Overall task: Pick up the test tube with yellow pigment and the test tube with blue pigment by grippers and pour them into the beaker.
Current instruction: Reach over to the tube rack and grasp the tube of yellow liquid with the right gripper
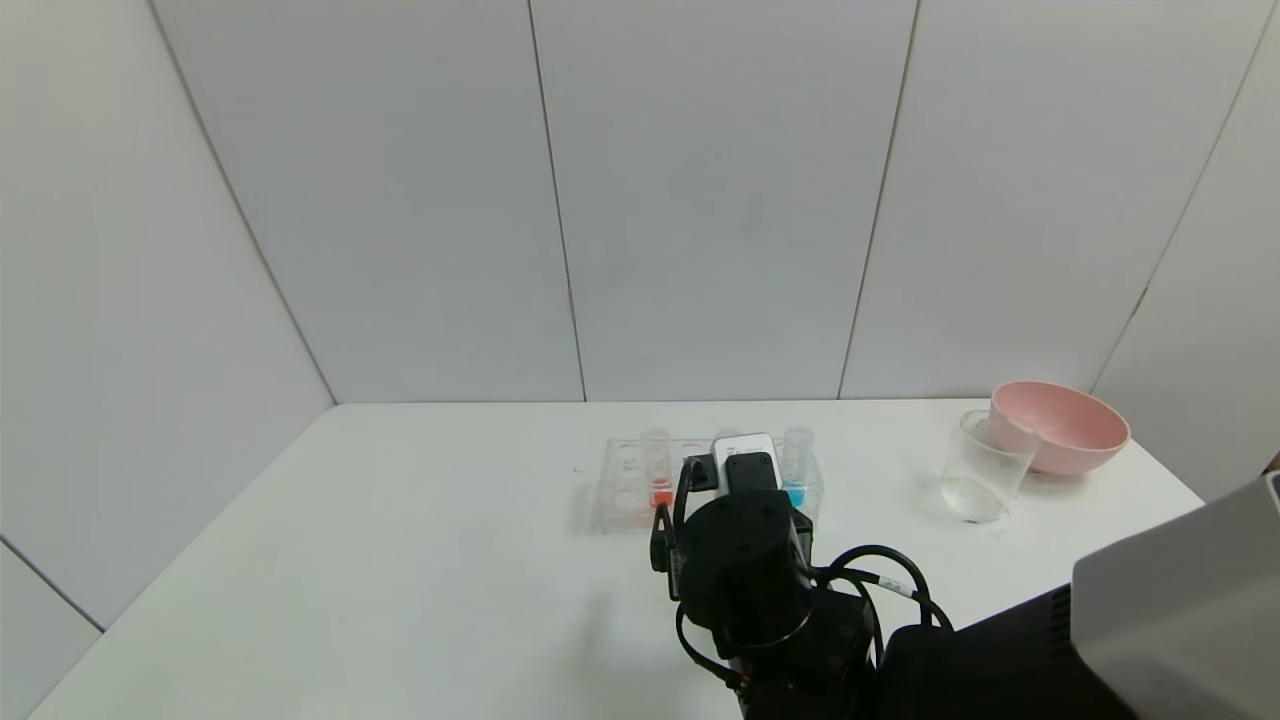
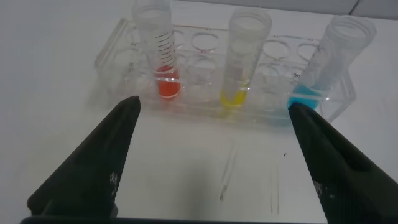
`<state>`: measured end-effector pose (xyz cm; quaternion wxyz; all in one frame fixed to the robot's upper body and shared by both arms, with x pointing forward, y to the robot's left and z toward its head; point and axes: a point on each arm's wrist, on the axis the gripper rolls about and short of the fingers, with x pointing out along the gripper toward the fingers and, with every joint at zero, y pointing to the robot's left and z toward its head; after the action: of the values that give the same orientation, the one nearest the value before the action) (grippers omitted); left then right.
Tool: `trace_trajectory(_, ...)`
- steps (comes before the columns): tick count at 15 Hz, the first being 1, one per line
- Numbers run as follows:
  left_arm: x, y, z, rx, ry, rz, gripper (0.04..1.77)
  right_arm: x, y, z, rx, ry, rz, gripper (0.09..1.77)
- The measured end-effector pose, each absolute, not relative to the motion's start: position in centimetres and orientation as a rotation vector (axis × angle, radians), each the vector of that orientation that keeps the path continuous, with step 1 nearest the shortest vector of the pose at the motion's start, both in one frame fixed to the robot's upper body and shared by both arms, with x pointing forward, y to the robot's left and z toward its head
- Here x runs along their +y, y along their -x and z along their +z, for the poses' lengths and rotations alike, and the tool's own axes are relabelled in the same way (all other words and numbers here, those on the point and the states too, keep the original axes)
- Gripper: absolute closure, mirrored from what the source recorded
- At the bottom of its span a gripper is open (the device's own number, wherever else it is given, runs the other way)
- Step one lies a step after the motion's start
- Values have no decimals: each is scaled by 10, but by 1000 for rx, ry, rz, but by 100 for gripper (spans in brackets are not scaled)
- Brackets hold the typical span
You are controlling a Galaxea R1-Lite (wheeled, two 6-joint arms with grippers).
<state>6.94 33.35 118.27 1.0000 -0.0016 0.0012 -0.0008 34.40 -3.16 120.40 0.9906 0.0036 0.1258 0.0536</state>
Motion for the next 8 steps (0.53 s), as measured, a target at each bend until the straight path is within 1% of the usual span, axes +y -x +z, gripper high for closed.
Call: trace_trajectory(8,334,-69,1183,2,3,-2,5,-30,-392,1196,234,1,90,15)
